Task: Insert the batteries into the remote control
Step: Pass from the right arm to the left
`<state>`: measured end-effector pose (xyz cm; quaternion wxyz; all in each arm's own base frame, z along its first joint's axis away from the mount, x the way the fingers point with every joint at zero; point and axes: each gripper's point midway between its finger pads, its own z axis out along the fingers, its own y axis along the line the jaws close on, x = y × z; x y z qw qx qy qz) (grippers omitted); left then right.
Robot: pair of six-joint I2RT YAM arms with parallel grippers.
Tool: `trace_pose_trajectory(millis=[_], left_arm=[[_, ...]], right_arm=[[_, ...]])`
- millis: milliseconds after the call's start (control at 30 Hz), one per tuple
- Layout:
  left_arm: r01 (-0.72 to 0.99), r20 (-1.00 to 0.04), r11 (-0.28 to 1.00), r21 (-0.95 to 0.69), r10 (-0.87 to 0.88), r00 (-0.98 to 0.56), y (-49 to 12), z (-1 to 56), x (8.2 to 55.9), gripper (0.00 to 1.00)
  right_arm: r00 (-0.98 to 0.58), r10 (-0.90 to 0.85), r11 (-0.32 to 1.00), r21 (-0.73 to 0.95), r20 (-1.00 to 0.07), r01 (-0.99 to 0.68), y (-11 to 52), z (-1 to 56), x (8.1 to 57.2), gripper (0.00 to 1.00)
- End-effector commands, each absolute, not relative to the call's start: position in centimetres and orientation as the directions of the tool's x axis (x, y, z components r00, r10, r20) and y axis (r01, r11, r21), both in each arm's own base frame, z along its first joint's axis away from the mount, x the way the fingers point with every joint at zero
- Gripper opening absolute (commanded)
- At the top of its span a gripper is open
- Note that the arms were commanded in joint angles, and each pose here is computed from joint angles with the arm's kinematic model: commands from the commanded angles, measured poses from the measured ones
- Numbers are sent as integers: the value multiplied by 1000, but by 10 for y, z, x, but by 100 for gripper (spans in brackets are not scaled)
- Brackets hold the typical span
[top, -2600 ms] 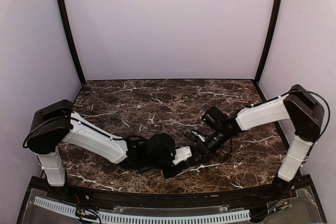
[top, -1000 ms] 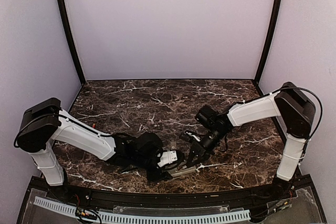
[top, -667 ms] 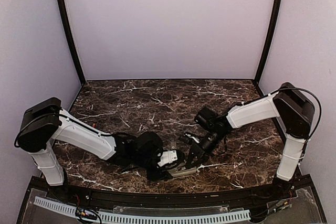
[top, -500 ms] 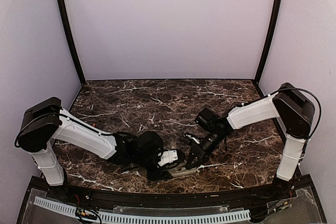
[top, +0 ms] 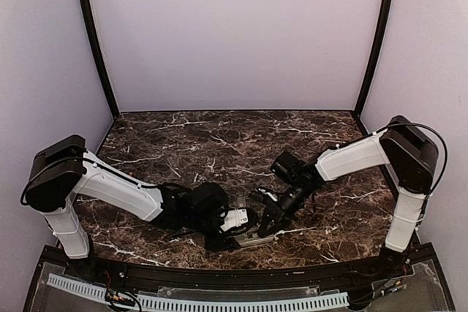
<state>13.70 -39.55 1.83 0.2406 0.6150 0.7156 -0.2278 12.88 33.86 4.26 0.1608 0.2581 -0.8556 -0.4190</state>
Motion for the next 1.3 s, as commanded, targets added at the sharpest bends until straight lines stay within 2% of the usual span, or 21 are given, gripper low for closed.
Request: trace_pose_trajectory(millis=[0,100,300,467,633,800,1067,1267], left_arm=[[991,-594,103,-80,794,-131,-392,2,123,46],[994,-601,95,-57,791,-110,-393,6,125,57],[997,-685,76,9,727,-49,-401,37,131,68],[998,-750,61,35,662,-14,-413,63,133,70],[997,-780,61,52,626,2,-428,68,131,63],[994,-751,63,84,660,21,-438,54,134,47],[990,-744,65,124,666,49,-444,49,138,33],[991,-722,56,124,690,51,-441,39,138,27]], right_arm=[[-789,-613,534,756,39,-378,338,27,130,0],[-780,-624,534,755,49,-380,336,26,135,0],[-769,-636,526,769,73,-362,338,22,133,0],[-769,-635,527,770,76,-359,339,21,135,0],[-772,-632,528,768,71,-362,340,21,139,0],[-774,-631,527,767,63,-367,340,22,140,0],[-775,-630,521,768,53,-372,341,23,141,0],[-774,-631,517,770,49,-374,342,23,142,0]])
